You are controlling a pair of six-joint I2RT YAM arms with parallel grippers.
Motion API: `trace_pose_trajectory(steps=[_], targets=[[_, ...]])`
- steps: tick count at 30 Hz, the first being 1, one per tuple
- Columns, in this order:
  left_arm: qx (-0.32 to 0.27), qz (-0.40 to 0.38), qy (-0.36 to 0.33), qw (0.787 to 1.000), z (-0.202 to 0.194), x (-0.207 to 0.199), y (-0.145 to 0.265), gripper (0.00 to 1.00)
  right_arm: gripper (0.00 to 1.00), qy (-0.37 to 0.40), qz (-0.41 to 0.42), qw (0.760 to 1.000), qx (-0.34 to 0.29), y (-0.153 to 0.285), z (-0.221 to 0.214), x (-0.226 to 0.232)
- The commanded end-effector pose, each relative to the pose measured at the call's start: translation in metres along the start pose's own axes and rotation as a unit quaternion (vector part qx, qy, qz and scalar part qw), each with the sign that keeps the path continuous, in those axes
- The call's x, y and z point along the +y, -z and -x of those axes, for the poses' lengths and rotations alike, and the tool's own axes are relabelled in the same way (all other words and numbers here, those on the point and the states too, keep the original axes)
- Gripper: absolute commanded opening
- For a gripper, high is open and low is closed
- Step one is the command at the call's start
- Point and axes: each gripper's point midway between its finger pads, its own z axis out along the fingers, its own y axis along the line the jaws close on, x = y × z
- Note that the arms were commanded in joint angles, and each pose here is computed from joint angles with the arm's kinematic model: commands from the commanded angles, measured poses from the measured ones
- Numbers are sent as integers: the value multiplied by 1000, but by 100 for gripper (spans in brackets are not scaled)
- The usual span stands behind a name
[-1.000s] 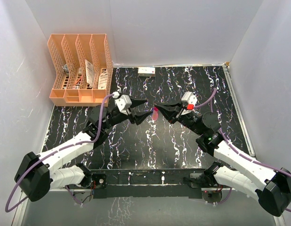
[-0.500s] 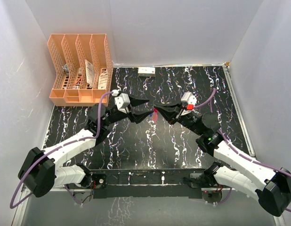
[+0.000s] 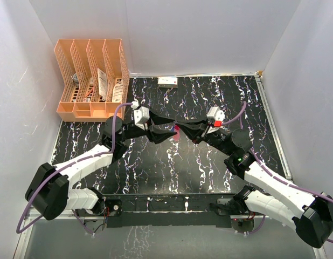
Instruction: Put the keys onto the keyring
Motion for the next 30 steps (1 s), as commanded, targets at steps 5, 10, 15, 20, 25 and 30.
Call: trace_pose_trajectory(steps=[5,10,15,20,25,30], targets=[[-36,-34,-36,998,33,-5,-5,40,0,7,19,999,-37,-2,20,8],[-34,-34,-32,998,32,-3,-6,24,0,6,22,999,-38,-3,20,9],[-34,-36,-28,998,32,-2,-5,18,0,7,25,999,-38,-3,20,10],[-35,-38,-29,998,33,-2,-6,11,0,6,26,999,-37,-3,19,10],[-32,-43,-26,998,33,-3,-6,0,0,8,24,999,-33,-3,17,8],[-25,-48,-19,998,34,-2,-7,0,0,10,24,999,-25,-4,15,8]])
